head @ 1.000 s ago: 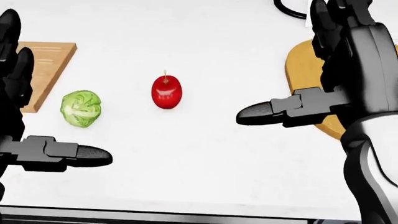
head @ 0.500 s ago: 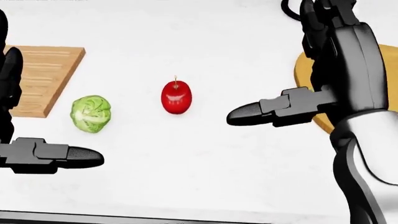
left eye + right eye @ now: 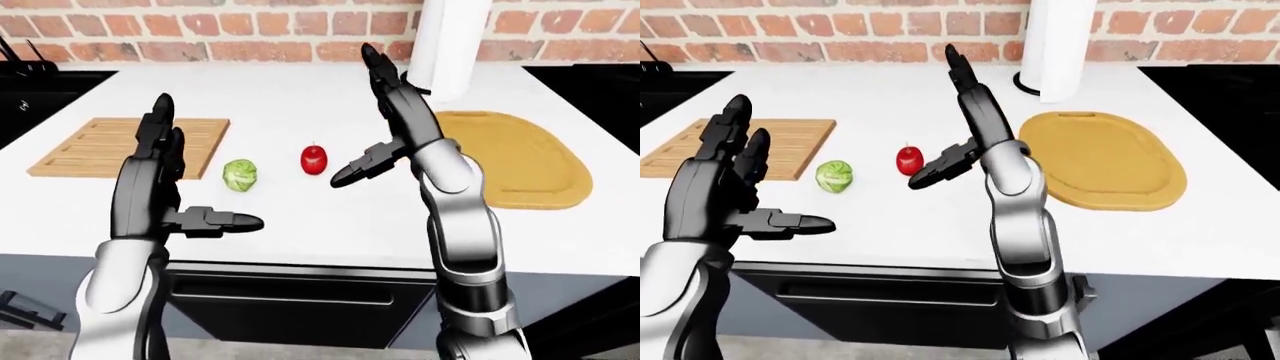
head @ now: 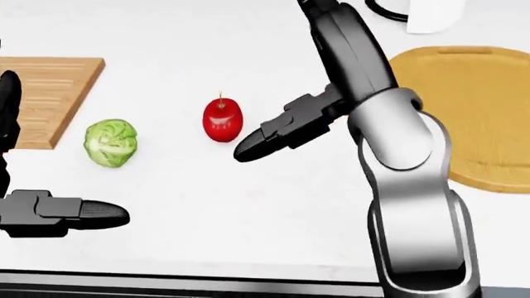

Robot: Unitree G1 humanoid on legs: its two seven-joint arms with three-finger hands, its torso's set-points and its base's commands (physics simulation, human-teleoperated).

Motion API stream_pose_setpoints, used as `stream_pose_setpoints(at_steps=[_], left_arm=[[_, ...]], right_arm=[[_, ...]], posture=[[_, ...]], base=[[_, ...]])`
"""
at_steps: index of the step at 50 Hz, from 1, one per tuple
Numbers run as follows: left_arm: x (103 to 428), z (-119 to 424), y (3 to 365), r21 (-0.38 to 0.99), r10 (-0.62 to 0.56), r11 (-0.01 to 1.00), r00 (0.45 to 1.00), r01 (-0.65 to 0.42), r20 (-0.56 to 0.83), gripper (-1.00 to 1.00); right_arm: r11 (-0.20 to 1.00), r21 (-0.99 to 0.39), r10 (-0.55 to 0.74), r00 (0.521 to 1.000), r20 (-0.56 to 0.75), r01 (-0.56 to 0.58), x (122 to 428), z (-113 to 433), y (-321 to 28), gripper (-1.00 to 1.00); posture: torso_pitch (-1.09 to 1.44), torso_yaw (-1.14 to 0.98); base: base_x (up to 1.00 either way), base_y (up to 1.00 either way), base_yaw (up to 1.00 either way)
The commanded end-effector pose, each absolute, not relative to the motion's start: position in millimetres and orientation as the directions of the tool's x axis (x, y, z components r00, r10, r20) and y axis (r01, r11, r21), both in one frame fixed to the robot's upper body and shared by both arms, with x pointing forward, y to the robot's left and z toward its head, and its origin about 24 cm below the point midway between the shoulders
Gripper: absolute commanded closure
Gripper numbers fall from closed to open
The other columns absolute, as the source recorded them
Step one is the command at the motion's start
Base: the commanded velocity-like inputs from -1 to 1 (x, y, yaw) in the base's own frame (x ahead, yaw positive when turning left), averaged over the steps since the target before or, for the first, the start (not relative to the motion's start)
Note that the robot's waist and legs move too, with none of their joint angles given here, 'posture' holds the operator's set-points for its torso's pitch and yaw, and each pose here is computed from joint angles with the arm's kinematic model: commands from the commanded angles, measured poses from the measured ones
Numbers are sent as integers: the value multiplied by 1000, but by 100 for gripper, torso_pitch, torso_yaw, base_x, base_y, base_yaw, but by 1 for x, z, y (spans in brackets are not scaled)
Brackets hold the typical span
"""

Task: Place the cherry and the brussel sprout on separate cutting boards.

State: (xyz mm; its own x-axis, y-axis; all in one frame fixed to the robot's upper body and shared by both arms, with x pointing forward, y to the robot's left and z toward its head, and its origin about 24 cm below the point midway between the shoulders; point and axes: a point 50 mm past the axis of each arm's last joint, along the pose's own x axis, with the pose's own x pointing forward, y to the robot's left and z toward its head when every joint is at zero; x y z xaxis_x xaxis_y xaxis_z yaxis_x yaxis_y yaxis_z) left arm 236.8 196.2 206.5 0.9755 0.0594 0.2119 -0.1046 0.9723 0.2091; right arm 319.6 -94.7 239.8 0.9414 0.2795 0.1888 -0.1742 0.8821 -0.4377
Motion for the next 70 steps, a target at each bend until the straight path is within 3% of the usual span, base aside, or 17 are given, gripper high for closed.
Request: stream_pose_setpoints(at_steps=[1, 15, 42, 52, 70], left_arm=[[232, 220, 196, 218, 57, 968, 955, -124, 292, -100], [229, 221, 196, 215, 60, 968, 953, -128, 298, -100], [228, 218, 197, 207, 63, 970, 952, -129, 299, -100], [228, 217, 198, 203, 69, 970, 953, -133, 296, -100], [226, 215, 199, 202, 70, 970, 954, -133, 291, -100]], right_arm=[[879, -456, 281, 923, 262, -138, 317, 255, -91, -100], [841, -510, 326, 921, 212, -180, 339, 251, -63, -100], [805, -542, 359, 925, 121, -241, 345, 226, -47, -100], [808, -525, 370, 924, 96, -269, 344, 215, -45, -60], [818, -509, 359, 929, 86, -269, 346, 205, -46, -45]], posture=[[0, 0], [0, 0], [0, 0], [0, 0], [0, 0]], base=[[0, 0, 0], [0, 0, 0], [0, 0, 0], [0, 0, 0], [0, 0, 0]])
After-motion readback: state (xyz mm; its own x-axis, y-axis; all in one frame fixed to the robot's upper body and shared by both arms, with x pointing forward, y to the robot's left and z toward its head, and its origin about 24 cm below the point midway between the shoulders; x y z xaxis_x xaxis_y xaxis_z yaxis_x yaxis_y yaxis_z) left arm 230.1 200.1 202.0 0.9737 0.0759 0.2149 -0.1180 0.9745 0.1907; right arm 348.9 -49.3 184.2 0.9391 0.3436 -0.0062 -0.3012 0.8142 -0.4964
